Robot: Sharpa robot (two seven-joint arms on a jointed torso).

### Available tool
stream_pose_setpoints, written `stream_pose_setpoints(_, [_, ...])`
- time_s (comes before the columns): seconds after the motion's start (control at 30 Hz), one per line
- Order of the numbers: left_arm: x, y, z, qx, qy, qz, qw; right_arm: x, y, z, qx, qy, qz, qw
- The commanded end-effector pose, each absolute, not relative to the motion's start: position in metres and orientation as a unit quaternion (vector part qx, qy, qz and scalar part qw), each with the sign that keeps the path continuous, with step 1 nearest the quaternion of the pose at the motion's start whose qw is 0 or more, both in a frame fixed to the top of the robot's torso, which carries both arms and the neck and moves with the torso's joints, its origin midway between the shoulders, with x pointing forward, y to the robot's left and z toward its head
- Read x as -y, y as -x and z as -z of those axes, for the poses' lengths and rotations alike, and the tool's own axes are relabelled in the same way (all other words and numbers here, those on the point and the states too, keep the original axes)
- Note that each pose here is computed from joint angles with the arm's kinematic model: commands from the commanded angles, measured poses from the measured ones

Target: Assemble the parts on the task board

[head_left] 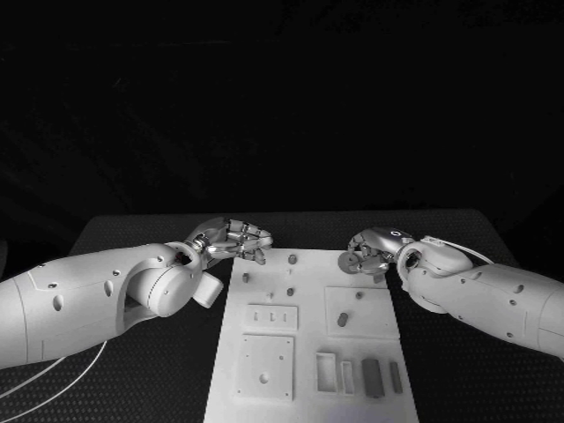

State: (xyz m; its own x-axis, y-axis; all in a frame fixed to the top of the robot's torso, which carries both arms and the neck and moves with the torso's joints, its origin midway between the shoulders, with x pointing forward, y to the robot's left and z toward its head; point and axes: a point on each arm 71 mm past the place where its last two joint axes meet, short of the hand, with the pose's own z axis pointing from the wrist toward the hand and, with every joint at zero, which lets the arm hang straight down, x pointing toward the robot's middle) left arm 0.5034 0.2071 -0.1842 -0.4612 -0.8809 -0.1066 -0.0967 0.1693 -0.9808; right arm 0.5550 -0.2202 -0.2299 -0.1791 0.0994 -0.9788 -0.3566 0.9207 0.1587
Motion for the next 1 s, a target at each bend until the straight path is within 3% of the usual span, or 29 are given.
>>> stream_pose_setpoints(0.03, [-0.205, -0.503, 0.183, -0.670, 0.360, 0.537, 0.364, 0.217, -0.551, 0.242, -0.763, 0.110, -0.164, 0.616])
stream_pose_setpoints(1.0, [-0.207, -0.502, 0.183, -0.672, 0.361, 0.536, 0.362, 0.220, -0.546, 0.259, -0.777, 0.128, -0.144, 0.599])
